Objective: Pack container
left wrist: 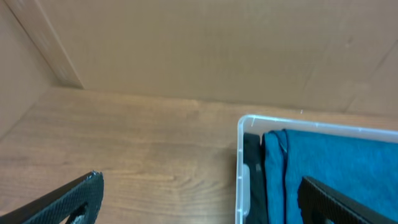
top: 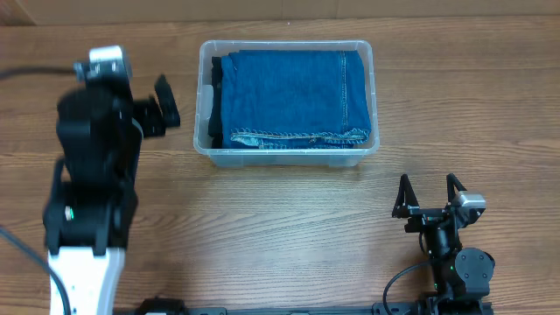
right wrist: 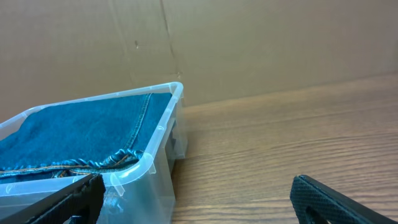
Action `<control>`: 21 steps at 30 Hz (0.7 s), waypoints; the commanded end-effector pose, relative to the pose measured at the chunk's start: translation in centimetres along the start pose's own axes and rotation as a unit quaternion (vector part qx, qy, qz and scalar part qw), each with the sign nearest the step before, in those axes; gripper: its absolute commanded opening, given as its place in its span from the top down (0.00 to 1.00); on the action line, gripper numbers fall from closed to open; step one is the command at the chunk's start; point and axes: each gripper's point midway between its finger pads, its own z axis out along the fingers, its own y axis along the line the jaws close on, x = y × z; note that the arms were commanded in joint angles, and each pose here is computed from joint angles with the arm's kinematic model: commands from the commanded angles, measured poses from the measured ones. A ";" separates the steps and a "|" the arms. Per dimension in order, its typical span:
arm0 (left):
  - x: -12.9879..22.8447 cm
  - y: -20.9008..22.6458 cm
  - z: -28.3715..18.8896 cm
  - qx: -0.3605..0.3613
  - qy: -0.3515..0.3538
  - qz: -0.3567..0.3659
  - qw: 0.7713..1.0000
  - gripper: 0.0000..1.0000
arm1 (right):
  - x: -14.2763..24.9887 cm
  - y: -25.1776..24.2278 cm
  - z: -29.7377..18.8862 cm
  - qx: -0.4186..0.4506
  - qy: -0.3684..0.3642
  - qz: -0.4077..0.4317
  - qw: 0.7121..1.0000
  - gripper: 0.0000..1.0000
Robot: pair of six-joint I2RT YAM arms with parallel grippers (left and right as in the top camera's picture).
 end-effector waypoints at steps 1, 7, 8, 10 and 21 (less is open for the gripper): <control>2.4 0.2 -2.8 0.015 -0.045 0.006 0.999 0.00 | 0.1 -0.3 0.0 0.006 -0.004 0.000 1.000 0.00; 6.8 1.0 -4.5 0.019 -0.127 0.002 0.992 0.00 | 0.1 -0.3 0.0 0.006 -0.004 0.000 1.000 0.00; 7.8 1.1 -4.7 0.020 -0.145 -0.001 0.989 0.00 | 0.1 -0.3 0.0 0.006 -0.004 0.000 1.000 0.00; 9.3 1.4 -5.0 0.019 -0.159 -0.003 0.987 0.00 | 0.1 -0.3 0.0 0.006 -0.004 0.000 1.000 0.00; 12.9 3.5 -7.8 -0.001 -0.248 -0.022 0.969 0.00 | 0.1 -0.3 0.0 0.006 -0.004 0.000 1.000 0.00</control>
